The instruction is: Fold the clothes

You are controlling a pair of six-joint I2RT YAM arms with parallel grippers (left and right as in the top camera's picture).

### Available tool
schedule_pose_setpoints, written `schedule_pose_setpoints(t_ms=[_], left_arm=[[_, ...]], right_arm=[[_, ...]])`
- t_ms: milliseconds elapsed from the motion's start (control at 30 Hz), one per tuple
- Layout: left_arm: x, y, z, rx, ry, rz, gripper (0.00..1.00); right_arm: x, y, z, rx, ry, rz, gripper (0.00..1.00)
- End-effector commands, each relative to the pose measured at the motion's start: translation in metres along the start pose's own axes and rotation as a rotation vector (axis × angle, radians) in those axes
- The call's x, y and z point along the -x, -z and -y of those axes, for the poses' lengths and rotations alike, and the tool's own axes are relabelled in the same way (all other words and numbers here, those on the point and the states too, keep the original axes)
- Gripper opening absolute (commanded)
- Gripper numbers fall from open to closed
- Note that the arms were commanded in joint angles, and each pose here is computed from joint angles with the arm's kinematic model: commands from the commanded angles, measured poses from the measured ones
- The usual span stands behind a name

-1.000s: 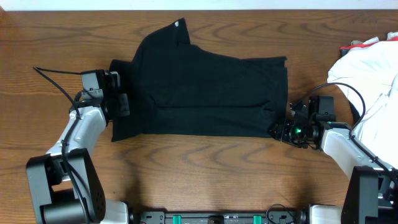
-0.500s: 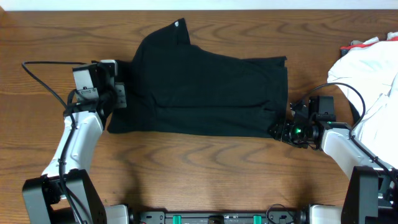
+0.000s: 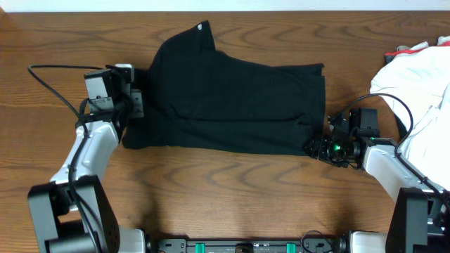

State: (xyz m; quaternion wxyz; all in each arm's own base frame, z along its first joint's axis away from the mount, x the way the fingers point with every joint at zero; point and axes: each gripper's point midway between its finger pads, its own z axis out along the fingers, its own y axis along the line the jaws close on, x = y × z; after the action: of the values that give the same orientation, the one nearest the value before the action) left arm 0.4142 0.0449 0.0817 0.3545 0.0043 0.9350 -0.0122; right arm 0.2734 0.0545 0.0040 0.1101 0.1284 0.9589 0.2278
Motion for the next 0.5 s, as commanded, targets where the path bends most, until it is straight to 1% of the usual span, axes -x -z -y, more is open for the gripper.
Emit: schedule_pose_setpoints(t_ms=[0,33,100,133,167,233,300,367,467], left_arm=[[0.01,-0.003,-0.003,0.001,-0.001,0.021,0.41],[0.01,-0.003,-0.004,0.009,-0.001,0.022,0.56],[0.014,0.0,-0.009,0.039,0.002,0.027,0.73],[0.016,0.002,-0.011,0.049,0.006,0.033,0.76],[0.019,0.004,-0.011,0.05,0.008,0.041,0.78],[0.026,0.01,-0.007,0.041,0.032,0.06,0.79],[0.026,0.011,0.008,-0.015,0.026,0.054,0.78],[0.015,0.01,0.028,-0.079,0.011,0.009,0.76],[-0.008,0.003,0.056,-0.13,-0.026,-0.085,0.74]], right_arm=[[-0.013,-0.006,0.023,-0.09,-0.021,-0.032,0.49],[-0.013,-0.006,0.023,-0.09,-0.022,-0.032,0.49],[-0.013,-0.006,0.023,-0.09,-0.021,-0.032,0.49],[-0.013,-0.006,0.023,-0.09,-0.021,-0.032,0.49],[-0.013,-0.006,0.023,-0.09,-0.022,-0.032,0.49],[-0.013,-0.006,0.023,-0.09,-0.021,-0.032,0.49],[-0.013,-0.006,0.023,-0.09,-0.021,-0.031,0.49],[-0.012,-0.006,0.023,-0.09,-0.02,-0.028,0.49],[-0.011,-0.006,0.023,-0.088,-0.018,-0.025,0.5]])
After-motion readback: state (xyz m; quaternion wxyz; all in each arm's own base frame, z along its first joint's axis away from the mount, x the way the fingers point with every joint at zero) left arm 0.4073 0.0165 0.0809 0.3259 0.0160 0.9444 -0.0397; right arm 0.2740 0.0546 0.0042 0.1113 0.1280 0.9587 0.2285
